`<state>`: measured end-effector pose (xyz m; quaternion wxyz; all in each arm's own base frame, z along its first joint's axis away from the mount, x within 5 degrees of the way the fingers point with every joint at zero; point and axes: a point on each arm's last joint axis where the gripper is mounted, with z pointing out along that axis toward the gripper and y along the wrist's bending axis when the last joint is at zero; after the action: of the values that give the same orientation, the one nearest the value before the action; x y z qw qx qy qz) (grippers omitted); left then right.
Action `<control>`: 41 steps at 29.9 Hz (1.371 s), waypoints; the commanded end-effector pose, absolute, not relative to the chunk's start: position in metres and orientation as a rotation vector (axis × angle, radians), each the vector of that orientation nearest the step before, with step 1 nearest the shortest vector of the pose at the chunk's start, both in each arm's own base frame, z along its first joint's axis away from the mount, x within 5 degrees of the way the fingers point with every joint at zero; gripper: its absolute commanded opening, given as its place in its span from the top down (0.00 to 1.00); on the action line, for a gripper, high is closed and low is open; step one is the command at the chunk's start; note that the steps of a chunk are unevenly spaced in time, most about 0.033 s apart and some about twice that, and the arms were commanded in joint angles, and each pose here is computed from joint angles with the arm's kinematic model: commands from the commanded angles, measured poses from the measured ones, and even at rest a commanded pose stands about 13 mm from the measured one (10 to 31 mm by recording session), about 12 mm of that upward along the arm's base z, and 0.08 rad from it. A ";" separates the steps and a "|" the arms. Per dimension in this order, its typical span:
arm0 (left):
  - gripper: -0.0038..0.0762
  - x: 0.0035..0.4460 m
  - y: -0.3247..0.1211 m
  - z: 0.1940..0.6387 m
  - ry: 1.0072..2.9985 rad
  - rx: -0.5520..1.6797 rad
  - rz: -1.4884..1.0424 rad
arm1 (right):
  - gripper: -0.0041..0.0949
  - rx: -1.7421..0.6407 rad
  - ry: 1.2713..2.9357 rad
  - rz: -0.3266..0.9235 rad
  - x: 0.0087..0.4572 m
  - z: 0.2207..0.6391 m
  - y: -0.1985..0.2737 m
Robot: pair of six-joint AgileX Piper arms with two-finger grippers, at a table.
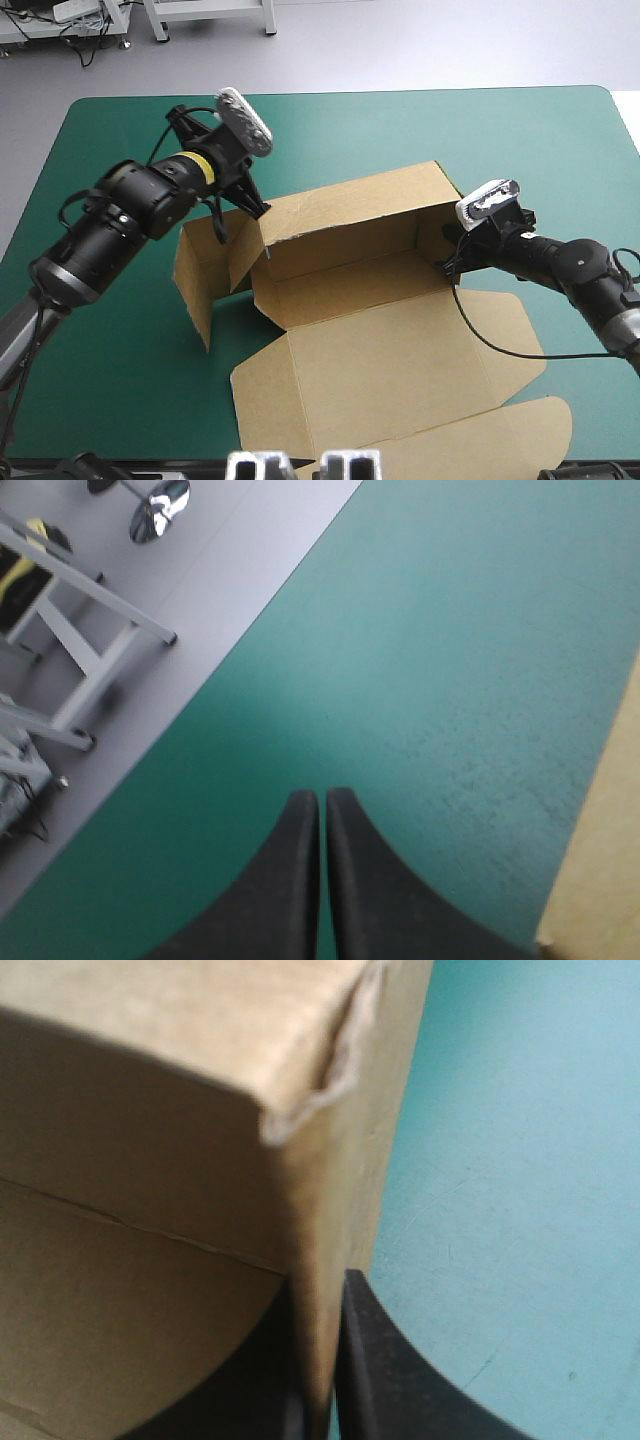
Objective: Fold the box
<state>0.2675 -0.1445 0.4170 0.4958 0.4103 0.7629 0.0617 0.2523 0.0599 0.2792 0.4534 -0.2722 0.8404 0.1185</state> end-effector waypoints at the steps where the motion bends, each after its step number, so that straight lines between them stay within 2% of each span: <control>1: 0.93 0.266 -0.106 0.448 1.843 0.820 0.046 | 0.98 -0.744 2.051 0.309 0.251 0.306 0.063; 9: 0.94 0.271 -0.030 0.436 2.172 0.508 -0.111 | 0.98 -0.770 2.204 0.310 0.247 0.349 0.060; 15: 0.94 0.268 -0.004 0.433 2.242 0.399 -0.128 | 0.98 -0.702 2.358 0.265 0.245 0.371 0.053; 18: 0.94 0.269 -0.004 0.432 2.246 0.400 -0.119 | 0.98 -0.765 2.507 0.290 0.248 0.366 0.053; 21: 0.94 0.269 -0.005 0.432 2.241 0.402 -0.128 | 0.98 -0.756 2.573 0.316 0.265 0.360 0.054; 26: 0.94 0.269 -0.005 0.432 2.243 0.402 -0.129 | 0.98 -0.696 2.703 0.257 0.309 0.339 0.053; 29: 0.94 0.269 -0.005 0.432 2.243 0.400 -0.132 | 0.98 -0.618 2.764 0.187 0.336 0.327 0.050; 36: 0.94 0.269 -0.005 0.432 2.247 0.393 -0.136 | 0.98 -0.619 2.797 0.245 0.376 0.303 0.057; 38: 0.94 0.268 -0.005 0.431 2.252 0.395 -0.138 | 0.96 -0.621 2.805 0.241 0.380 0.299 0.057; 41: 0.94 0.268 -0.005 0.431 2.254 0.396 -0.139 | 0.82 -0.632 2.809 0.241 0.381 0.296 0.057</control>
<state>0.2764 -0.0018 0.4082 0.3609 0.1650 0.9165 -0.0497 0.3917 0.0604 0.2866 0.1540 -0.1913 0.9643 0.0985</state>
